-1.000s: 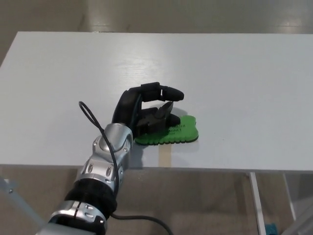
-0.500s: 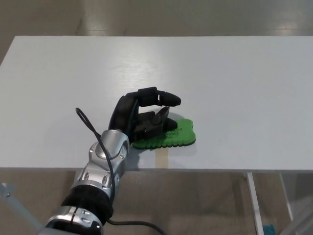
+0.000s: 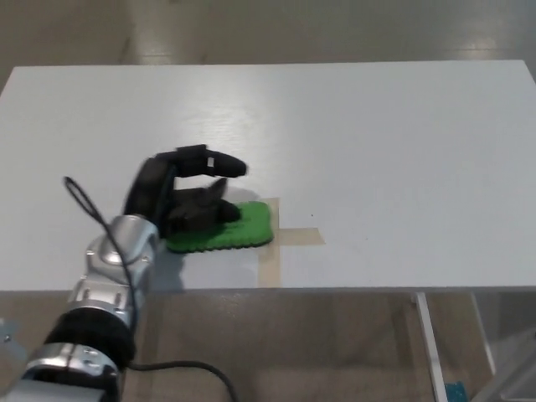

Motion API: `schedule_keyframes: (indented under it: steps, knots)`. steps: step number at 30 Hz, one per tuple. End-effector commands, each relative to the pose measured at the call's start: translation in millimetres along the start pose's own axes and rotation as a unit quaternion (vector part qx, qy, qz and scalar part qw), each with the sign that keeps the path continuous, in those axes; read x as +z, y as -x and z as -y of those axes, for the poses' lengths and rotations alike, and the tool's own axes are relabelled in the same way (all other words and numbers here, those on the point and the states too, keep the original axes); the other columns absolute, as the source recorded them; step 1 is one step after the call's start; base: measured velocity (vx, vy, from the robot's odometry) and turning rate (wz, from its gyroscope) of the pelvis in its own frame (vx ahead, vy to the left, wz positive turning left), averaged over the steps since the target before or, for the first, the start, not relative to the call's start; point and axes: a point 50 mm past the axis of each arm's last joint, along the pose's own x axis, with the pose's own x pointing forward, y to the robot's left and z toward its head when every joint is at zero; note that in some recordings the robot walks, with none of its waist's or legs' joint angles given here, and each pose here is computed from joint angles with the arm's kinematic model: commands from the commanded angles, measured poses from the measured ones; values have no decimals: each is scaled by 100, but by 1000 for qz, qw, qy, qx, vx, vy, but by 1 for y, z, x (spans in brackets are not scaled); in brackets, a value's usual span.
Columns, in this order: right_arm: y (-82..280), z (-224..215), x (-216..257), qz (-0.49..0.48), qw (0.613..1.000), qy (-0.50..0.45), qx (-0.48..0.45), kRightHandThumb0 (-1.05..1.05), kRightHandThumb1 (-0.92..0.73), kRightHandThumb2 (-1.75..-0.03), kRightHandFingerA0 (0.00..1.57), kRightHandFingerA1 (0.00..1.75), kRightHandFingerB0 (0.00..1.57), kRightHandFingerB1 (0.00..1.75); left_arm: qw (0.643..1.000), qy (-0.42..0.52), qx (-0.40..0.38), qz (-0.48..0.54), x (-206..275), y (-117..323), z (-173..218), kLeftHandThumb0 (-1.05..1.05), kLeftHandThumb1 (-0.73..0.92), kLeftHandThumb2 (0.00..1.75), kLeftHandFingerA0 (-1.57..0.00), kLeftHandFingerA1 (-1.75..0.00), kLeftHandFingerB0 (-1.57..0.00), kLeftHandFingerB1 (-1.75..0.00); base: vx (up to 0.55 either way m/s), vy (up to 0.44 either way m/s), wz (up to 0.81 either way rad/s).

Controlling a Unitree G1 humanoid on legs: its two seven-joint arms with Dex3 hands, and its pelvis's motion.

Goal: Use the left hand to press on the green eraser and wipe the desk from center to the left and then back to center.

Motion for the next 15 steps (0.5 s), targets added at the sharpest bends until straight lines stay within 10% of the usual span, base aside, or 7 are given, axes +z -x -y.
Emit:
schedule_keyframes:
  steps: [1, 15]
  knots:
    - [1, 0, -3, -7, 1000, -6, 4, -50, -78, -65, 62, 50, 47, 35, 997, -19, 28, -72, -30, 13, -25, -15, 83, 64, -99, -76, -91, -81, 0, 0, 0]
    - [3, 0, -6, -19, 1000, -2, 0, -49, -78, -65, 62, 50, 47, 35, 986, -4, 117, -121, -47, 41, -105, -9, 82, 64, -97, -71, -90, -71, 0, 0, 0]
